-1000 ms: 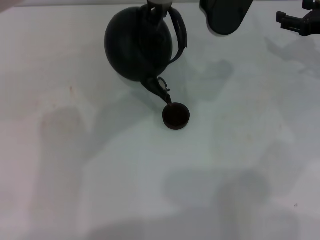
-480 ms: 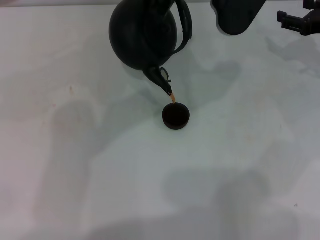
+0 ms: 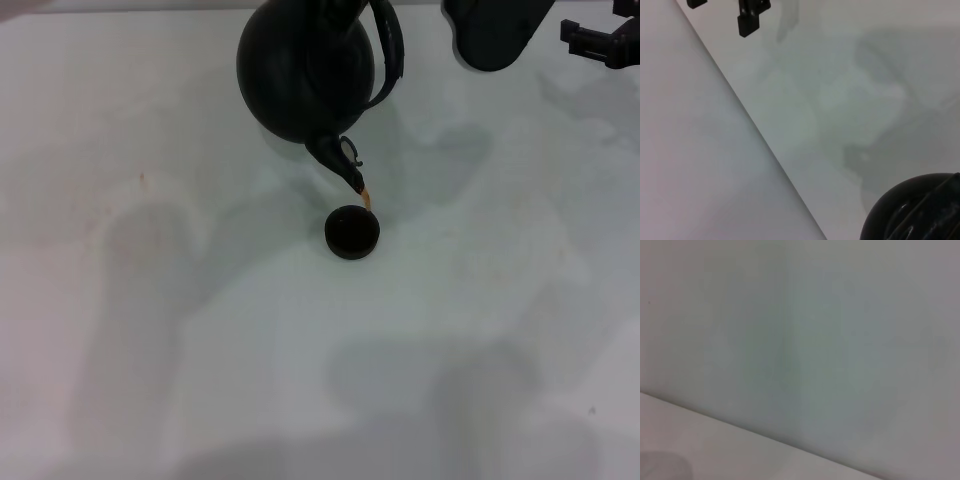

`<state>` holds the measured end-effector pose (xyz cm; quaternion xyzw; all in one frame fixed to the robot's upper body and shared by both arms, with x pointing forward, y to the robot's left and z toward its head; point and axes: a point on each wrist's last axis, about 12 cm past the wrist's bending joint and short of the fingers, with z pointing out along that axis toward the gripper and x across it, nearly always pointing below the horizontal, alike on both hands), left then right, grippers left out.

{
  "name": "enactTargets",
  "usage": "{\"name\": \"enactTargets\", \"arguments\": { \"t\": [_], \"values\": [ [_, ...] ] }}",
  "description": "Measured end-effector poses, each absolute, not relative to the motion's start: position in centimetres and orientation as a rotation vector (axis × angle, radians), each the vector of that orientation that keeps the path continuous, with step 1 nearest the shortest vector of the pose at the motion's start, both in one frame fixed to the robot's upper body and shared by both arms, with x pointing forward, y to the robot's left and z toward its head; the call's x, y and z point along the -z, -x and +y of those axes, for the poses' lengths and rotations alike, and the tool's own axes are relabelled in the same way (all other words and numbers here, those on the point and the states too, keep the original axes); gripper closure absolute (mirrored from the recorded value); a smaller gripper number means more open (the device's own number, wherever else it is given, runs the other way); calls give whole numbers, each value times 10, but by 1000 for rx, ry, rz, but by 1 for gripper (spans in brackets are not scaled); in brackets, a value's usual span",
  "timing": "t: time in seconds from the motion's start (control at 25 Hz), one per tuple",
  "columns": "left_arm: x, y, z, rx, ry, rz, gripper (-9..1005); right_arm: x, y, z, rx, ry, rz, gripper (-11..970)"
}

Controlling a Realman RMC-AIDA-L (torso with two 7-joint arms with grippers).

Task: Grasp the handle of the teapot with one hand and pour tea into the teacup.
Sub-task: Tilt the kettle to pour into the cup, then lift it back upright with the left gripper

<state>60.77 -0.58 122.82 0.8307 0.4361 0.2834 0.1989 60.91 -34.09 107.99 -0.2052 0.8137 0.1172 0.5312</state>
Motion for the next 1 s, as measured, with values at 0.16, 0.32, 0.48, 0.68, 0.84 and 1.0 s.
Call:
{"name": "enactTargets", "arguments": {
  "t": [0.16, 0.32, 0.48, 0.68, 0.84, 1.0],
  "values": [
    [-1228, -605, -7, -785, -2325, 1218, 847, -1080, -609, -341, -277, 490, 1941, 103],
    [-1227, -604, -6, -782, -2328, 1227, 847, -1080, -609, -342, -276, 488, 1943, 103],
    [-1224, -604, -2, -776, -2332, 1246, 847, -1079, -608, -343, -271, 481, 1948, 103],
    [-1223, -603, 0, -752, -2311, 1274, 848, -1079, -609, -344, -266, 477, 1949, 103],
    [-1227, -605, 5, -706, -2240, 1347, 849, -1080, -610, -344, -263, 476, 1949, 103],
    [-1235, -608, 15, -621, -2145, 1423, 850, -1080, -610, -345, -257, 469, 1952, 103]
  ]
}}
